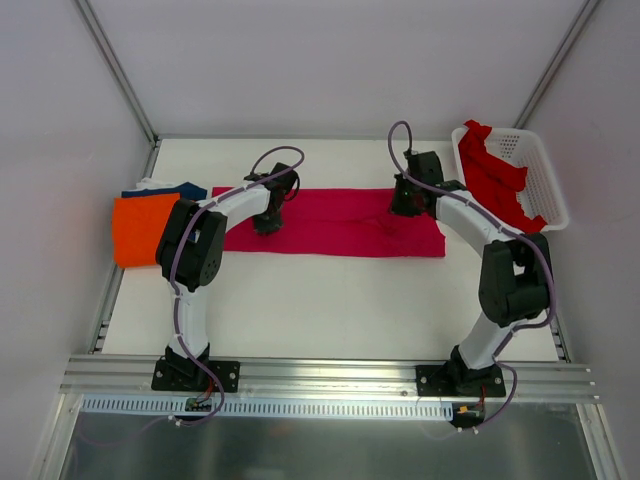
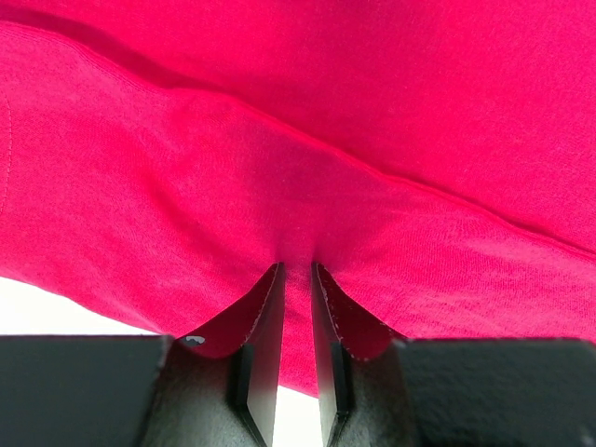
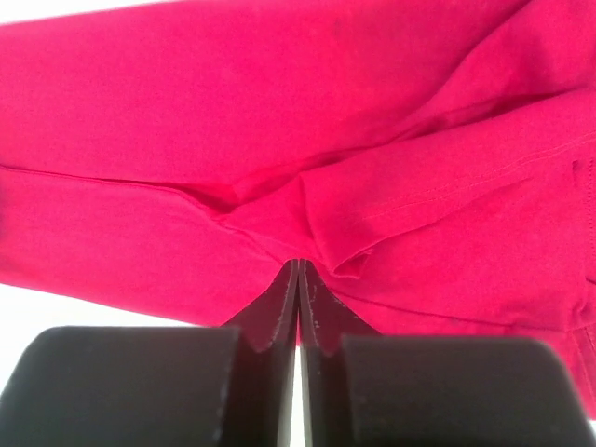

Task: Fold and stack the t-shirts
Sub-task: Rotate the tshirt 90 degrees

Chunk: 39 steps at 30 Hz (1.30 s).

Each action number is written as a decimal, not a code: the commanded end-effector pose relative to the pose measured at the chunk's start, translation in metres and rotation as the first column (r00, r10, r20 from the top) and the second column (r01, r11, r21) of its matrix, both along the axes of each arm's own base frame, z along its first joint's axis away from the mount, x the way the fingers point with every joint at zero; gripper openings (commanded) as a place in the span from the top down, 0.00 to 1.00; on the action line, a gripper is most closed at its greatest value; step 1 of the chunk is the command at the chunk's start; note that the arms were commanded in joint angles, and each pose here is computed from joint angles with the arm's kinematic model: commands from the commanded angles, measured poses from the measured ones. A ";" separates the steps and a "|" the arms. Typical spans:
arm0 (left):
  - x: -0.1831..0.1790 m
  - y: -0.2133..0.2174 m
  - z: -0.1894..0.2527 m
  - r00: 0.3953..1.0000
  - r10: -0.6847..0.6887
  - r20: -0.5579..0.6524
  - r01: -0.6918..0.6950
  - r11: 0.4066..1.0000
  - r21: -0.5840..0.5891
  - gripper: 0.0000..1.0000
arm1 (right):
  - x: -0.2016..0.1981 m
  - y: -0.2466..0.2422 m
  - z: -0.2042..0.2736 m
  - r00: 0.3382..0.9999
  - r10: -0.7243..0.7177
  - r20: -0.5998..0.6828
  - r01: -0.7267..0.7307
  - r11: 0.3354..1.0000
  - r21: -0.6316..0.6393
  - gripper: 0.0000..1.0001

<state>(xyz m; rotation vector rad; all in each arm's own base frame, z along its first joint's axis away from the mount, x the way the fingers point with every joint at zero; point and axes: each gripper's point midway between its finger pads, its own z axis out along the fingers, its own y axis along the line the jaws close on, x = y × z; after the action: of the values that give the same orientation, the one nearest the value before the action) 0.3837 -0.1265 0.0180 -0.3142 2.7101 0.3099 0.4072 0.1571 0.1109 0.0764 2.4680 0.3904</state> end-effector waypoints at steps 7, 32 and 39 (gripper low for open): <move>-0.045 0.019 -0.024 0.985 -0.002 -0.171 0.010 0.999 0.045 0.82 | -0.003 -0.015 -0.052 0.988 -0.087 -0.127 0.073 0.991 -0.108 0.99; -0.107 -0.003 -0.046 0.986 0.061 -0.154 -0.054 0.997 0.049 0.86 | -0.014 -0.034 -0.085 0.963 -0.173 -0.207 0.117 0.959 -0.259 1.00; -0.146 -0.008 -0.047 0.988 0.089 -0.128 -0.083 0.995 0.052 0.86 | 0.005 -0.035 -0.081 0.964 -0.177 -0.199 0.113 0.948 -0.297 0.99</move>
<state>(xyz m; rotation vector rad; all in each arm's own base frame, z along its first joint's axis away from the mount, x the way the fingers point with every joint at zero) 0.3188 -0.1441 0.0132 -0.3943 2.5658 0.3207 0.4035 0.1196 0.0241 0.1938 2.6972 -0.0133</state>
